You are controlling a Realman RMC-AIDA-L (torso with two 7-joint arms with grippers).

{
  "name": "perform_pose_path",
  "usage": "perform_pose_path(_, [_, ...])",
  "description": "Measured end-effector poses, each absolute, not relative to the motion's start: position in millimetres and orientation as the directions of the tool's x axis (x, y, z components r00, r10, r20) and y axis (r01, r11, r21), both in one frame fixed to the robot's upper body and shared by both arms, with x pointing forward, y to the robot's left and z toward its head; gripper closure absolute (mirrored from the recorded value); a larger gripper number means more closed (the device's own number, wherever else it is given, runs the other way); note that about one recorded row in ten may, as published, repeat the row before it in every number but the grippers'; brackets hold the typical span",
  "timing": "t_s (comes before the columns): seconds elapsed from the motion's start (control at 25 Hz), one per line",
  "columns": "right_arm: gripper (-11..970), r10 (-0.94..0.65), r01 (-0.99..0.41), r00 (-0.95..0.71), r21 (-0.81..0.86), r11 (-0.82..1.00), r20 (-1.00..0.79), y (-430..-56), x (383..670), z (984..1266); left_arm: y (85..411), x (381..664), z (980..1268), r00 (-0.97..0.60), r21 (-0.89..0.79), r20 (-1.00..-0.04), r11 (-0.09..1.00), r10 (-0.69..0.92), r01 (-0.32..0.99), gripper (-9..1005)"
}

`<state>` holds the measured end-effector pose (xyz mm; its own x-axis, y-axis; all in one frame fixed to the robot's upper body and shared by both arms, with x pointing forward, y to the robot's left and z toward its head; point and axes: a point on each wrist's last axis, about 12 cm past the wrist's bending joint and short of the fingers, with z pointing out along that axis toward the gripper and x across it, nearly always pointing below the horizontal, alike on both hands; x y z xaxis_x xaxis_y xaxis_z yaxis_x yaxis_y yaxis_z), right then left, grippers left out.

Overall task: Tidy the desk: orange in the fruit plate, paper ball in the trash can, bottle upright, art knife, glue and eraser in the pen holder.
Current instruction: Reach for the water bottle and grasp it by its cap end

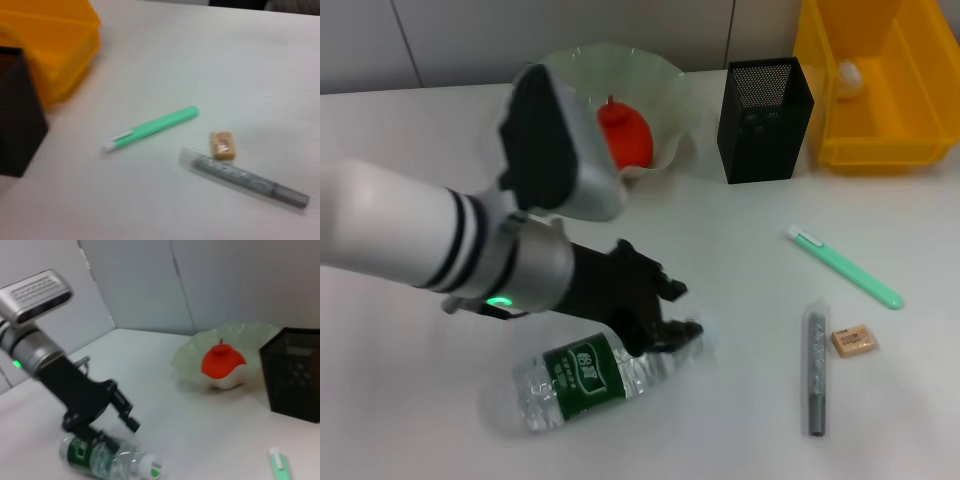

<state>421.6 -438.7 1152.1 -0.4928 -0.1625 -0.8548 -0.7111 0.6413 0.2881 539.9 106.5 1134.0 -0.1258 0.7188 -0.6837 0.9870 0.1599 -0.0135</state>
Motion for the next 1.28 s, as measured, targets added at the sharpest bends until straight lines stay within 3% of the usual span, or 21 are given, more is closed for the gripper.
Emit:
perform_pose_path(0.24, [258, -0.159, -0.697, -0.494, 0.28, 0.66, -0.855, -444.3, 431.2, 1152.6, 89.9, 533.8, 1141.5, -0.113, 0.013, -0.677, 0.165, 0.727, 0.986, 530])
perform_pose_path(0.6, [258, -0.167, -0.68, -0.508, 0.275, 0.68, -0.845, -447.3, 443.6, 1148.5, 74.0, 536.4, 1132.8, -0.108, 0.12, -0.588, 0.219, 0.801, 0.968, 519])
perform_pose_path(1.04, [259, -0.164, -0.667, -0.515, 0.273, 0.694, -0.842, -450.6, 443.9, 1145.8, 68.9, 531.0, 1132.0, -0.154, 0.113, -0.595, 0.271, 0.789, 0.956, 527])
perform_pose_path(1.28, [258, -0.175, -0.667, -0.513, 0.262, 0.697, -0.84, -450.8, 447.5, 1146.4, 67.8, 530.4, 1135.1, -0.227, 0.063, -0.597, 0.327, 0.769, 0.943, 436])
